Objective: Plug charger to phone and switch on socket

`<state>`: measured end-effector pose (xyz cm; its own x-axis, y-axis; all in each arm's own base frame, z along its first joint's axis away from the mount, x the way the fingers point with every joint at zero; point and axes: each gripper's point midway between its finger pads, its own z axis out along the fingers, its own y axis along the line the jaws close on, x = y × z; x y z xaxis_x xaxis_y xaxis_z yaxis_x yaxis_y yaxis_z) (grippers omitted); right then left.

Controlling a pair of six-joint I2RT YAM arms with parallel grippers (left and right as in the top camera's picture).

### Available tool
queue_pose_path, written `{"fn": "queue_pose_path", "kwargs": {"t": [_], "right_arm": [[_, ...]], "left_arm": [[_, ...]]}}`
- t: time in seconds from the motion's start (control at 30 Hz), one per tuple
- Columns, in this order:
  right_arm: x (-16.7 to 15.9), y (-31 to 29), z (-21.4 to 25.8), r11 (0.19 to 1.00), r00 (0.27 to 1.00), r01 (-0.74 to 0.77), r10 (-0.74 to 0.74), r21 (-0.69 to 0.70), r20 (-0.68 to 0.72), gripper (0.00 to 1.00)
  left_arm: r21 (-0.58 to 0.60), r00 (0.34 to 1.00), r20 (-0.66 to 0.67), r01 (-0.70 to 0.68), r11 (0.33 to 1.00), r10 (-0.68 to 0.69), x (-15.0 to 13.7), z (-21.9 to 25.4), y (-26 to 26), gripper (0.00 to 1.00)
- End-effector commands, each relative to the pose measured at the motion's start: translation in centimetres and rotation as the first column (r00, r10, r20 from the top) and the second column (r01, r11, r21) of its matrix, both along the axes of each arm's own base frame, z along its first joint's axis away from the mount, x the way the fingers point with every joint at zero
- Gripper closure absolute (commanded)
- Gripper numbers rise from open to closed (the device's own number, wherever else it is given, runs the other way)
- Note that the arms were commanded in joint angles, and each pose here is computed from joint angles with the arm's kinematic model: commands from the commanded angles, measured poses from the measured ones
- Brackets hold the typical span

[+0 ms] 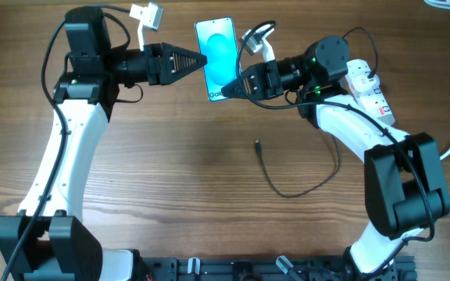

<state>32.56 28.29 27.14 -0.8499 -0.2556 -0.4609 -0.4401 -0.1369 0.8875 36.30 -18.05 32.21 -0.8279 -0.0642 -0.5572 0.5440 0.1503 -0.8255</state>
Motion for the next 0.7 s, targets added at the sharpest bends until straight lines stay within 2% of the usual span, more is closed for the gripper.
{"fn": "queue_pose_path", "kwargs": {"t": [0.0, 0.1, 0.17, 0.3, 0.53, 0.57, 0.63, 0.67], "right_arm": [[-0.8, 0.7, 0.7, 0.999, 0.998, -0.031, 0.031, -0.017, -0.046, 0.96], [-1.6, 1.4, 0.7, 0.998, 0.997, -0.058, 0.057, -0.017, -0.045, 0.96], [-1.9, 1.7, 0.7, 0.998, 0.997, -0.066, 0.065, -0.017, -0.045, 0.96], [-2.0, 1.9, 0.7, 0.997, 0.996, -0.072, 0.071, -0.022, -0.061, 0.96], [-2.5, 2.7, 2.0, 0.998, 0.997, -0.059, 0.059, 0.005, -0.043, 0.96], [-2.5, 2.7, 2.2, 0.998, 0.998, -0.055, 0.055, 0.009, -0.043, 0.96], [-2.5, 2.7, 2.3, 0.999, 0.998, -0.052, 0.053, 0.01, -0.043, 0.96], [-2.3, 2.6, 2.4, 0.999, 0.998, -0.039, 0.04, 0.016, -0.045, 0.96]], "left_arm": [[-0.043, 0.993, -0.002, 0.121, 0.992, -0.121, -2.4, 1.3, -1.8, 0.51], [-0.03, 0.995, -0.006, 0.103, 0.994, -0.103, -2.1, 1.0, -2.0, 0.51], [-0.026, 0.995, -0.008, 0.096, 0.995, -0.096, -2.0, 0.9, -2.0, 0.57], [-0.026, 0.995, -0.012, 0.096, 0.995, -0.096, -2.0, 0.9, -2.0, 0.52], [-0.026, 0.992, -0.027, 0.12, 0.992, -0.12, -2.6, 0.8, -2.9, 0.53], [-0.026, 0.992, -0.027, 0.121, 0.992, -0.122, -2.6, 0.8, -2.9, 0.54], [-0.027, 0.992, -0.031, 0.122, 0.992, -0.123, -2.7, 0.7, -2.9, 0.67], [-0.027, 0.992, -0.032, 0.122, 0.992, -0.123, -2.7, 0.7, -2.9, 0.67]]}}
